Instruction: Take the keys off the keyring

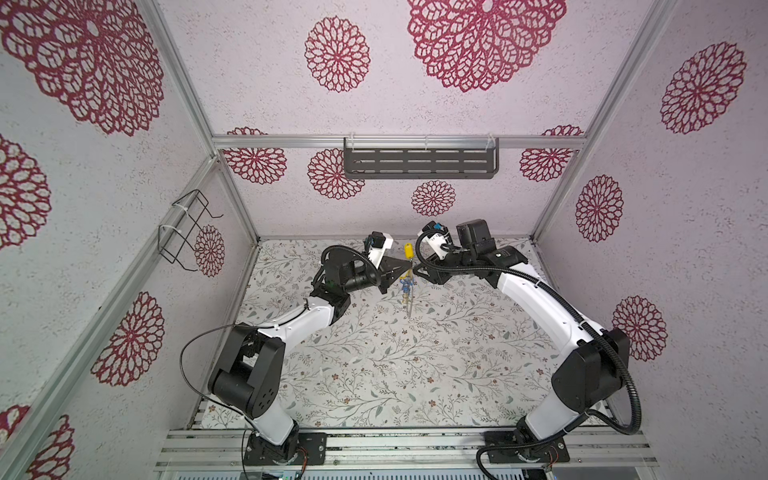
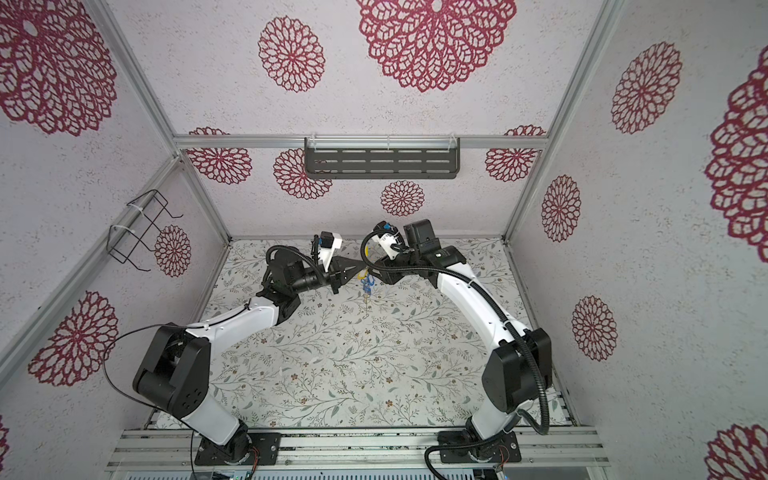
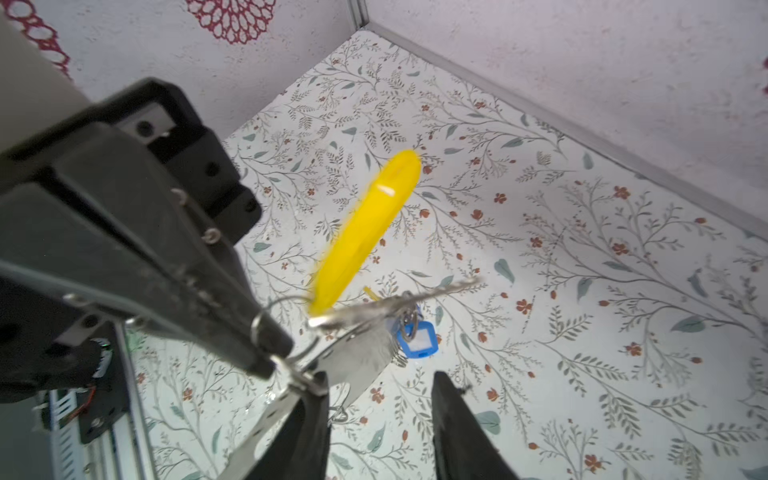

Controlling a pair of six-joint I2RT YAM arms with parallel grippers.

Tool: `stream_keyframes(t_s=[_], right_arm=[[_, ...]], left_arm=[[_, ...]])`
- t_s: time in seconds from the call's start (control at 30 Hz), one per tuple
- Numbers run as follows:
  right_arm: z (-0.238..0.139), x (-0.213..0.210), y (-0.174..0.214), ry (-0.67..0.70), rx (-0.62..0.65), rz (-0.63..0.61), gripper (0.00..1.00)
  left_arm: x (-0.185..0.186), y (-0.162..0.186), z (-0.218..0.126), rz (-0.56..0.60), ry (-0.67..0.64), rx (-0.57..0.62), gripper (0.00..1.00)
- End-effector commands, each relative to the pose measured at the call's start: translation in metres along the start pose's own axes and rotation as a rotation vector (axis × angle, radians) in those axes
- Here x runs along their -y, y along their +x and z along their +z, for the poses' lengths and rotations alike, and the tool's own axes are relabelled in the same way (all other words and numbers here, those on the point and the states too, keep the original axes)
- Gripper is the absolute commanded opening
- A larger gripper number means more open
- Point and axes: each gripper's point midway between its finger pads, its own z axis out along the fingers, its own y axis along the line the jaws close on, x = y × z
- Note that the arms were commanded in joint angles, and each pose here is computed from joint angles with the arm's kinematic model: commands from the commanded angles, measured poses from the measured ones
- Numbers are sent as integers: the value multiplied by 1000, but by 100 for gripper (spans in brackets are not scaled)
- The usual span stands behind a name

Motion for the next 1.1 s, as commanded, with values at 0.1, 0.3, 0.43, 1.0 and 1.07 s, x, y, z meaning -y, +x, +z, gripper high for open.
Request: stream_keyframes(t_s=[0.1,0.3,0.43,1.0,1.07], right_arm=[[-34,20,-23,159,161,53,52],[-59,16,-27,5,306,154,38],[-75,-6,-39,-205,409,169,25],[-57,-38,-42,-435,372,177,13],[-59,-39,-44,-438,375,171,11]], left_arm=[[-1,-10,1,-60,-106,11,0],[4,-10,4,-88,-75,11,0],[11,-12,4,-86,-26,-4,0],[24,-34,5,-191,137,-46,0],[23,-32,5,-198,136,-49,0]])
